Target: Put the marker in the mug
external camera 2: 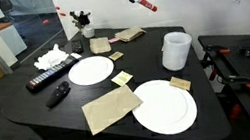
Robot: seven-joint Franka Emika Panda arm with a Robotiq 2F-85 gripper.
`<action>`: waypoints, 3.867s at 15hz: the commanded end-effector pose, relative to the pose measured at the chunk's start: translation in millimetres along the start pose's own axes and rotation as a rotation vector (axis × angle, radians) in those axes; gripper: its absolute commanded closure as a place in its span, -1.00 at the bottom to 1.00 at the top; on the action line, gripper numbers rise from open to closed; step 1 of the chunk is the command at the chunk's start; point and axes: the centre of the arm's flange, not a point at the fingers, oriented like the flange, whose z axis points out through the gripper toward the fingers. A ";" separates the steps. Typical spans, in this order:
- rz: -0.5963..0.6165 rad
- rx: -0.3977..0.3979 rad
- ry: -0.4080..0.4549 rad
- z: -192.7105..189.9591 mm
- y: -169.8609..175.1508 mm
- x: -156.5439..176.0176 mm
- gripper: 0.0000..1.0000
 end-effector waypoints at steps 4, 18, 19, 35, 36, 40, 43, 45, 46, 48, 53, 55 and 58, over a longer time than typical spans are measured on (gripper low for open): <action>-0.195 0.177 0.065 -15.0 -4.5 -2.2 0.90; -0.626 0.445 0.170 6.4 -22.1 -17.3 0.90; -0.652 0.447 0.175 8.7 -21.3 -18.9 0.90; -0.716 0.626 0.339 46.1 -12.7 -50.4 0.90; -0.715 0.632 0.344 48.0 -12.3 -52.7 0.90; -0.703 0.653 0.366 56.1 -12.6 -62.2 0.90; -0.696 0.670 0.376 63.2 -10.9 -65.5 0.90; -0.697 0.676 0.377 69.8 -8.5 -67.0 0.90; -0.703 0.676 0.378 73.6 -7.4 -68.5 0.90; -0.723 0.676 0.386 79.9 -5.2 -72.0 0.90; -0.749 0.691 0.422 96.3 2.3 -81.4 0.90; -0.754 0.695 0.430 102.3 5.8 -84.4 0.90; -0.754 0.694 0.428 112.0 10.1 -88.5 0.90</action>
